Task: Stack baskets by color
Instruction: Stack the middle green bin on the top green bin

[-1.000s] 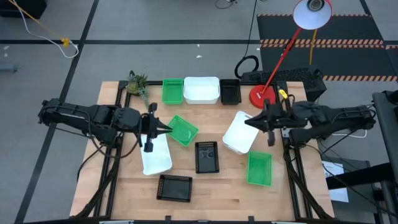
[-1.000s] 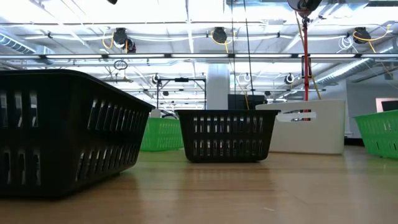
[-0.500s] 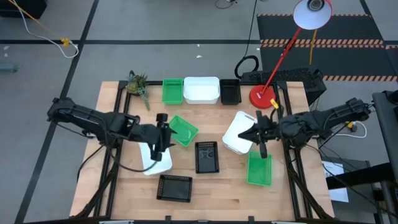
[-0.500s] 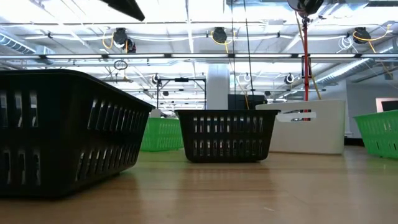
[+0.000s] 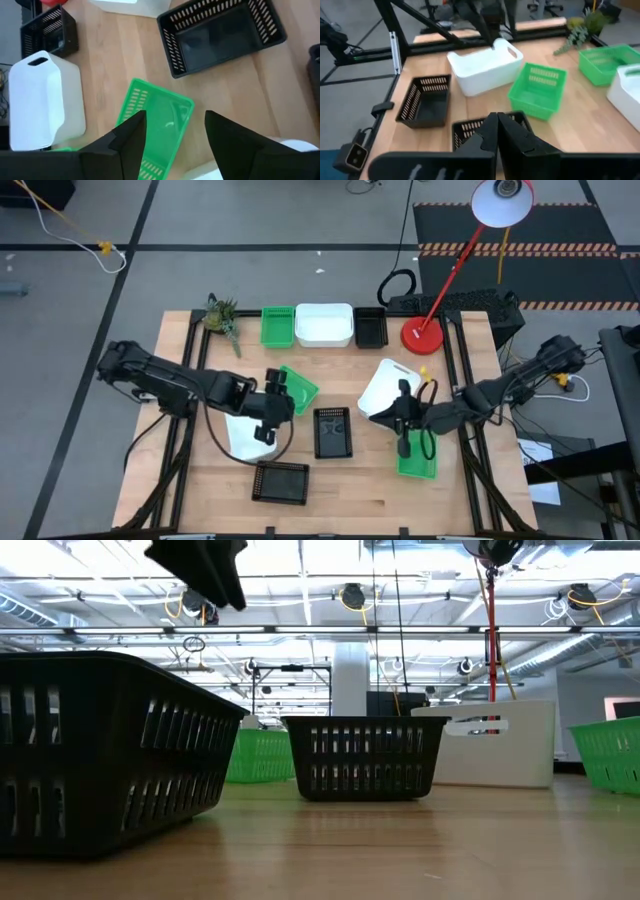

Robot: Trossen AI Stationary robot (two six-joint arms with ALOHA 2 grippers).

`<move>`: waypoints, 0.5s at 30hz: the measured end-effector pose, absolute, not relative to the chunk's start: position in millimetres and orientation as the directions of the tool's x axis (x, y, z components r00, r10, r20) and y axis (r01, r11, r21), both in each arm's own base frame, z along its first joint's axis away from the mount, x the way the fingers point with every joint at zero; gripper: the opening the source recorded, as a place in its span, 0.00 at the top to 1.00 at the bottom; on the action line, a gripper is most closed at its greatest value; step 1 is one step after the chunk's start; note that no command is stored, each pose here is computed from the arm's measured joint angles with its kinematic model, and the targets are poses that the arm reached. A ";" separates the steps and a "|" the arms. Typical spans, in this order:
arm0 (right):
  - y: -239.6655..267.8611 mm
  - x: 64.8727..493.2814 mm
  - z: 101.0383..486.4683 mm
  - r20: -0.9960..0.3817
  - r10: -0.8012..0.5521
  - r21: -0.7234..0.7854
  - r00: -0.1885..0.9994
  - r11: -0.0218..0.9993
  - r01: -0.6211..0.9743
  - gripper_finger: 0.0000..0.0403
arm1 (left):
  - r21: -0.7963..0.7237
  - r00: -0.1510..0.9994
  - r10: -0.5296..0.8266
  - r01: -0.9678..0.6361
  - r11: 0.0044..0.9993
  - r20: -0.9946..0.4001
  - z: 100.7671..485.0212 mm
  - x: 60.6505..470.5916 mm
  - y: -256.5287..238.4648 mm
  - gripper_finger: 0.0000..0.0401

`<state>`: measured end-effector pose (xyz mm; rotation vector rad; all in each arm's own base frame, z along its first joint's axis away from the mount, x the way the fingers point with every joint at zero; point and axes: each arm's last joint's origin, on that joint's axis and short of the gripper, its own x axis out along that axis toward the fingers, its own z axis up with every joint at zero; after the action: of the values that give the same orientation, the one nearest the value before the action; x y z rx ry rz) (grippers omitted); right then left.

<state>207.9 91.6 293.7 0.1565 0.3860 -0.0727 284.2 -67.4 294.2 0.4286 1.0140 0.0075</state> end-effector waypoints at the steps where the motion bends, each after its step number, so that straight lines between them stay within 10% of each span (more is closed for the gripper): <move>1: 92.6 209.6 294.0 -0.370 -0.038 0.136 0.928 0.986 0.094 1.00 | 0.350 0.527 0.206 0.191 0.917 -0.825 289.3 283.9 -66.4 0.50; 15: 95.5 215.1 289.8 -0.376 -0.036 0.111 0.926 0.990 0.084 1.00 | 0.348 0.494 0.215 0.196 0.917 -0.843 229.3 295.5 -50.8 0.39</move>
<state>215.1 95.5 289.8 0.1261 0.3827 -0.0615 295.5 -50.8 229.3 0.4315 1.0638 0.0115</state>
